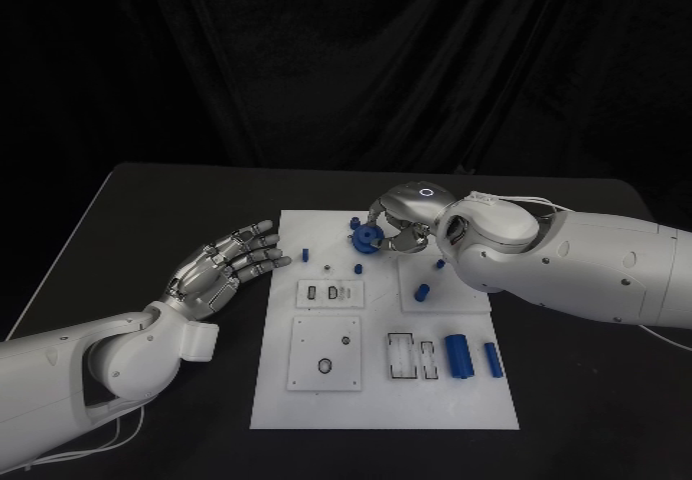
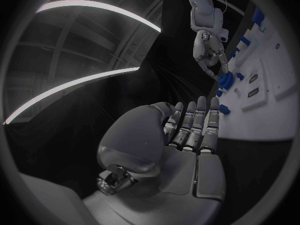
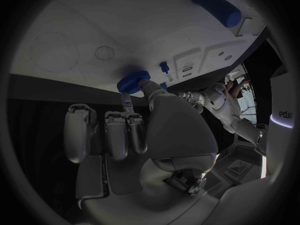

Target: Assemble the parts on the task board

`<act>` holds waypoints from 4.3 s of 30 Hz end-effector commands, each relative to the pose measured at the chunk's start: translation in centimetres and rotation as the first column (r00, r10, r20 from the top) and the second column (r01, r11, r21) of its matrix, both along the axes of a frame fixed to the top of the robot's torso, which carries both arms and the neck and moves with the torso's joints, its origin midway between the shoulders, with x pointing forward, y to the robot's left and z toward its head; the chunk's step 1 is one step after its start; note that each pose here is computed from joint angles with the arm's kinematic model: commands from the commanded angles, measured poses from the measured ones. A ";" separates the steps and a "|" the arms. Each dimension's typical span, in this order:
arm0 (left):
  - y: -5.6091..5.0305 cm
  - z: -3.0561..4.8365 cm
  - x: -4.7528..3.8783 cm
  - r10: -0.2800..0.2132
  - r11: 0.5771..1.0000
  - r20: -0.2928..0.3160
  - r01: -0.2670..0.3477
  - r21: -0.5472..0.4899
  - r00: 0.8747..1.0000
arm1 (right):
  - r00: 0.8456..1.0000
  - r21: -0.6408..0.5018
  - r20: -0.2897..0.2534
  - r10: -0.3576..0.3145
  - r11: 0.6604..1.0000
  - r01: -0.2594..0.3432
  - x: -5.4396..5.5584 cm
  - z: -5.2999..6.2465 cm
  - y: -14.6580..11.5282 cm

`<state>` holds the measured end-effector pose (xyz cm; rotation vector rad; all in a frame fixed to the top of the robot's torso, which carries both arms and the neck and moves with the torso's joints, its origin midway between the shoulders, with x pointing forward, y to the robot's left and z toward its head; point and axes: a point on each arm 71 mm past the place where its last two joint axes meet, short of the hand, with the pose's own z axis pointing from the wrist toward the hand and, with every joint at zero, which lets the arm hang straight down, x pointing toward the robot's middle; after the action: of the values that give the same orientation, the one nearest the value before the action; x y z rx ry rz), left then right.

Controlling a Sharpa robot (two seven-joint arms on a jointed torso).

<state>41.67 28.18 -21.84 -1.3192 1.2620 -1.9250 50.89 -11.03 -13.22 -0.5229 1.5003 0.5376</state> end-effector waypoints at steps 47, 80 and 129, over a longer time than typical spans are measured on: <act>0.2 -0.01 0.24 -0.003 1.000 0.012 0.003 -0.018 1.000 | 0.998 -0.031 -0.035 -0.046 0.999 0.045 0.3 -1.5 -1.4; 0.1 -0.20 0.33 -0.017 1.000 -0.005 0.017 -0.011 1.000 | 0.999 -0.022 -0.034 -0.034 0.999 0.034 0.1 -1.7 -0.7; 0.1 -0.25 0.33 -0.020 1.000 -0.008 0.020 -0.010 1.000 | 0.992 0.122 0.091 0.090 0.987 -0.101 -1.3 -0.1 1.2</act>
<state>42.06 28.46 -22.15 -1.3272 1.2851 -1.9225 49.57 -9.92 -13.69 -0.5136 1.3897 0.6619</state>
